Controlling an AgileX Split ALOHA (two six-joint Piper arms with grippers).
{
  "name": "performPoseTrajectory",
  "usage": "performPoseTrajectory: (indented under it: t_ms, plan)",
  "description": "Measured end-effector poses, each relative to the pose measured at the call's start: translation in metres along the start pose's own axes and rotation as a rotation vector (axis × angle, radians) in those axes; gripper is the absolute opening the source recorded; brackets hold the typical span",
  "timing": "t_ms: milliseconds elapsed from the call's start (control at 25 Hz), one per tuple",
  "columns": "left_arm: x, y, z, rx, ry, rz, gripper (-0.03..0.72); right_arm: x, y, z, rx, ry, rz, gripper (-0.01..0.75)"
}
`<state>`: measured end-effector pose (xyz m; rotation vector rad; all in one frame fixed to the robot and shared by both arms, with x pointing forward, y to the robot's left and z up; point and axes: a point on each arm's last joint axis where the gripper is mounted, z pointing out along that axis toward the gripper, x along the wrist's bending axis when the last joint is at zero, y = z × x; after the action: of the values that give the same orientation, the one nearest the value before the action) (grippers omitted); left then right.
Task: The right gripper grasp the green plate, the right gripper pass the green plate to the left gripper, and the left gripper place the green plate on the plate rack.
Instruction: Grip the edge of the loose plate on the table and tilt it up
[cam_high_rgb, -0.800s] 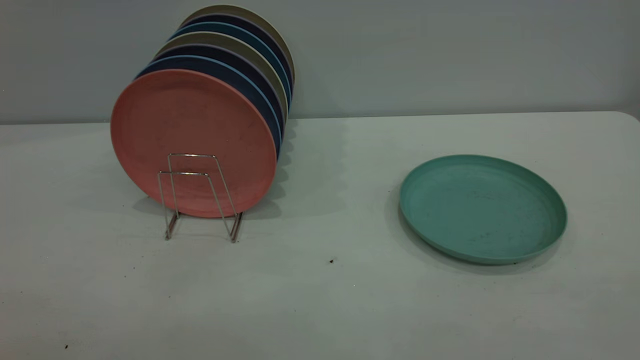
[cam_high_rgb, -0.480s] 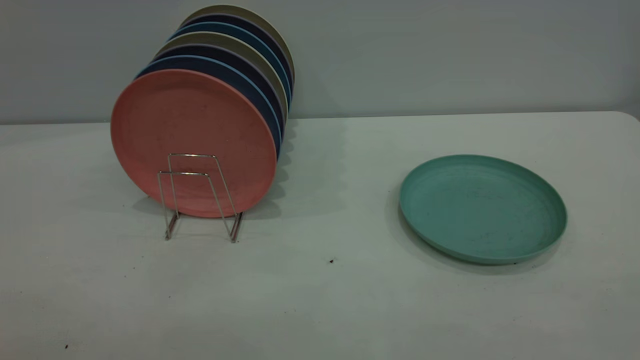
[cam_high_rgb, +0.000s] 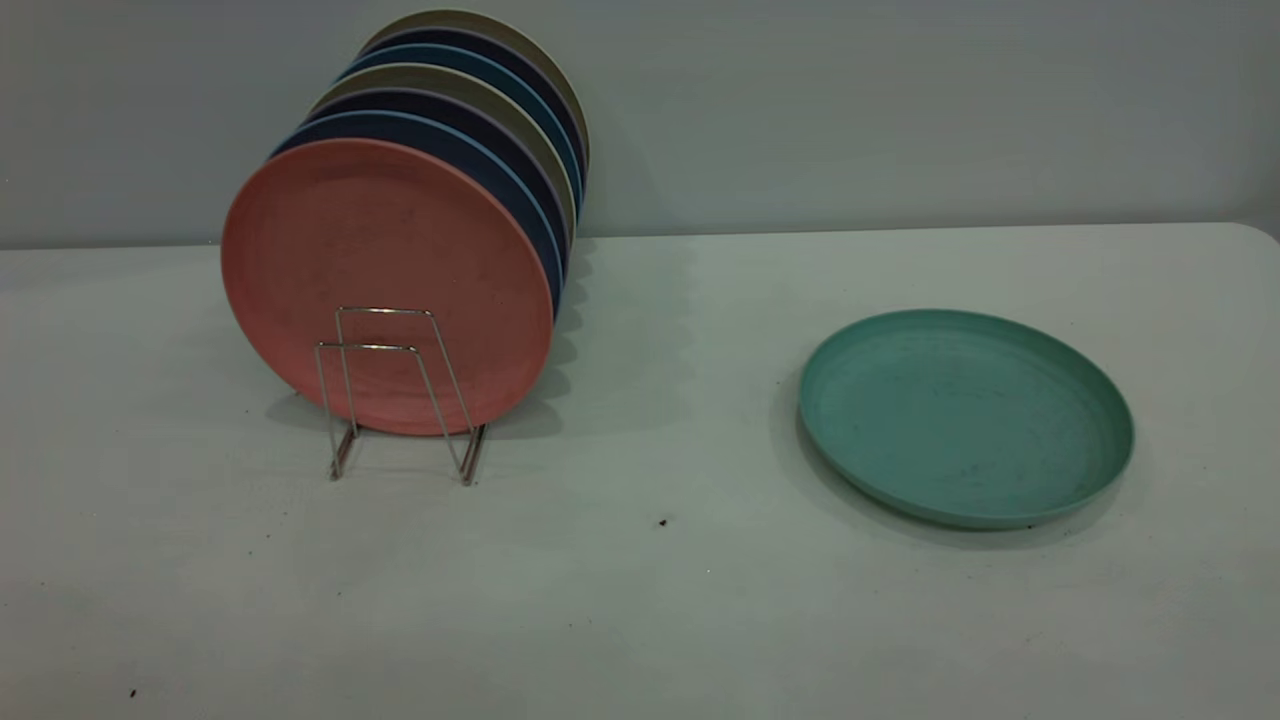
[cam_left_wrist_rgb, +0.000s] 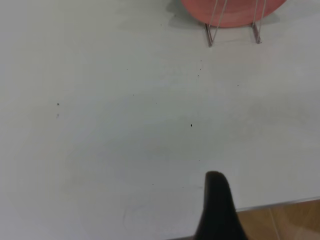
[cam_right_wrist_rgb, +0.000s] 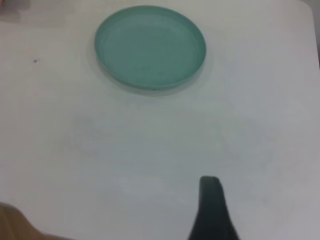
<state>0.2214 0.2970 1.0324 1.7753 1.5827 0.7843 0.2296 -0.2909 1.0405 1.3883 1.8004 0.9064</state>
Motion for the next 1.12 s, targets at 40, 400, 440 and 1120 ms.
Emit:
performPoseTrajectory:
  t_ms: [40, 400, 440, 1120]
  plan:
    - [0.000, 0.000, 0.000, 0.000, 0.000, 0.000, 0.540, 0.000, 0.000, 0.000, 0.000, 0.000, 0.000, 0.554]
    - [0.000, 0.000, 0.000, 0.000, 0.000, 0.000, 0.540, 0.000, 0.000, 0.000, 0.000, 0.000, 0.000, 0.554]
    - [0.000, 0.000, 0.000, 0.000, 0.000, -0.001, 0.540, 0.000, 0.000, 0.000, 0.000, 0.000, 0.000, 0.554]
    - [-0.003, 0.031, 0.010, -0.059, -0.065, -0.097, 0.540, -0.010, 0.029, 0.006, -0.163, -0.077, -0.026, 0.525]
